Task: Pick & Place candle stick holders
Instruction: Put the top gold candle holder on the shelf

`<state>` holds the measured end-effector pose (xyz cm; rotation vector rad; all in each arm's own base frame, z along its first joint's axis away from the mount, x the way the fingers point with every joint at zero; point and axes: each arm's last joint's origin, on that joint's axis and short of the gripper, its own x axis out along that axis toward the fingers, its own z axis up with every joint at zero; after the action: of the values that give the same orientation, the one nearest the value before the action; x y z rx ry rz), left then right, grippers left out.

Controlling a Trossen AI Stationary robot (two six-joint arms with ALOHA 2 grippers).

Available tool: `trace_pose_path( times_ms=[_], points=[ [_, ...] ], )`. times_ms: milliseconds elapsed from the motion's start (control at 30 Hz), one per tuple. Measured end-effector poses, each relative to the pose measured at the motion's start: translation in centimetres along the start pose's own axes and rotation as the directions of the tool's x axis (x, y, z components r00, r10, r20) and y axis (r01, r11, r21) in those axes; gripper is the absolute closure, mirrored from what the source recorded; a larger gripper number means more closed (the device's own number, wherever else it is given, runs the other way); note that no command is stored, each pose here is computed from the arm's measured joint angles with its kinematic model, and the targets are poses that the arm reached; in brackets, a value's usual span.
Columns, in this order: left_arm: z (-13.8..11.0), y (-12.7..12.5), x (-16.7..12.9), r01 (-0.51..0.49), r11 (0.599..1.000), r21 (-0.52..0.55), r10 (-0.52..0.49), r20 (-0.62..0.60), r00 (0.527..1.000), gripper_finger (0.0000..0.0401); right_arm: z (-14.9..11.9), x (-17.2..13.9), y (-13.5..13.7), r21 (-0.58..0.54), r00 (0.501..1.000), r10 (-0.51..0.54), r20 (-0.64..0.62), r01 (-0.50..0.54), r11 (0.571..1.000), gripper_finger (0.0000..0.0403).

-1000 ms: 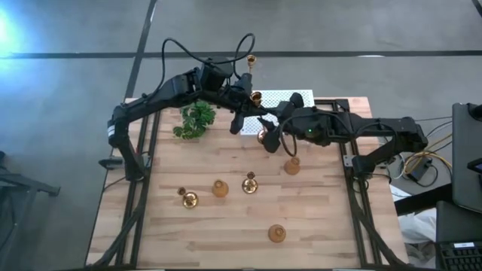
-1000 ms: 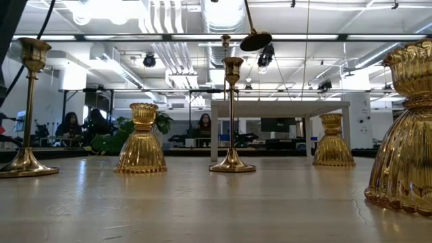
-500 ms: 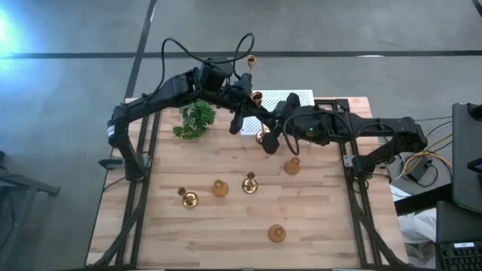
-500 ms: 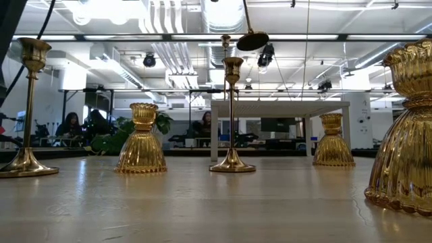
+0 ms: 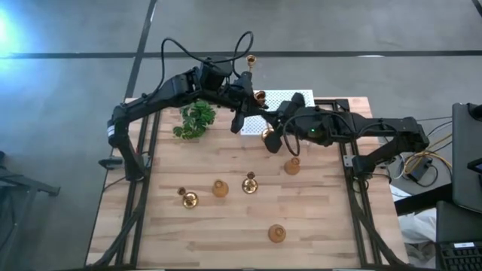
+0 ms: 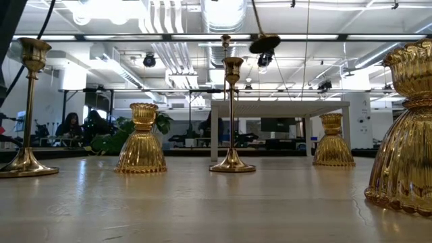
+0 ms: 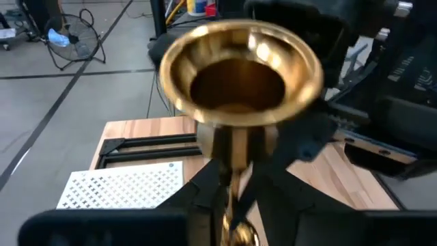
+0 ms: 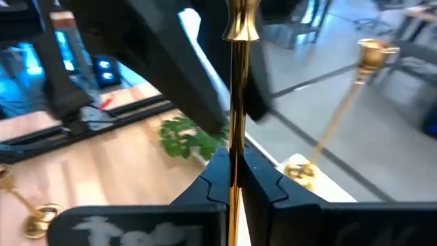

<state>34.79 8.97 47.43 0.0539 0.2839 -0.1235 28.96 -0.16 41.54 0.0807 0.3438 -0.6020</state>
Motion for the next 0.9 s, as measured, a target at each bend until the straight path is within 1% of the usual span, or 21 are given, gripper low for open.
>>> trace_pose_path(
  times_ms=[67,200,267,333,467,600,667,733,833,900],
  points=[
    [0.0,0.1,-0.4,-0.011,1.0,-0.003,0.011,-0.005,1.0,0.0309,0.0,-0.9,-0.3,-0.01,0.998,-0.058,0.005,0.058,0.998,0.0394],
    [0.4,0.3,-1.9,-0.105,0.994,0.022,0.106,-0.009,0.994,0.0285,0.2,-3.4,-1.9,0.021,0.988,-0.156,0.02,0.156,0.988,0.0394],
    [0.6,0.5,-2.6,-0.139,0.99,0.03,0.139,-0.01,0.99,0.0274,0.0,-4.4,-2.6,0.039,0.983,-0.183,0.01,0.182,0.982,0.0394],
    [0.6,0.6,-3.2,-0.15,0.988,0.03,0.15,-0.01,0.989,0.0267,-0.6,-5.2,-3.4,0.038,0.978,-0.208,-0.003,0.208,0.977,0.0394],
    [0.6,0.6,-4.3,-0.153,0.988,0.036,0.153,0.006,0.988,0.0262,-2.0,-6.3,-4.4,0.05,0.964,-0.264,0.032,0.262,0.964,0.0394],
    [-0.9,0.9,-5.0,-0.185,0.982,0.037,0.183,0.034,0.982,0.0262,-3.8,-6.8,-5.5,0.078,0.938,-0.334,0.095,0.328,0.942,0.0394],
    [-2.0,1.0,-5.5,-0.21,0.977,0.038,0.206,0.092,0.974,0.0262,-4.7,-6.8,-5.8,0.086,0.922,-0.36,0.146,0.35,0.933,0.0394],
    [-3.1,1.0,-6.4,-0.244,0.969,0.028,0.235,0.193,0.953,0.0261,-5.5,-6.5,-6.4,0.113,0.907,-0.369,0.205,0.353,0.929,0.0394],
    [-5.1,0.9,-8.2,-0.307,0.951,-0.017,0.294,0.351,0.889,0.0262,-6.5,-6.1,-7.7,0.166,0.885,-0.361,0.294,0.325,0.931,0.0394],
    [-6.9,0.7,-9.1,-0.367,0.929,-0.049,0.354,0.405,0.843,0.0263,-7.3,-5.6,-8.9,0.178,0.87,-0.383,0.311,0.342,0.923,0.0394]
  ],
)
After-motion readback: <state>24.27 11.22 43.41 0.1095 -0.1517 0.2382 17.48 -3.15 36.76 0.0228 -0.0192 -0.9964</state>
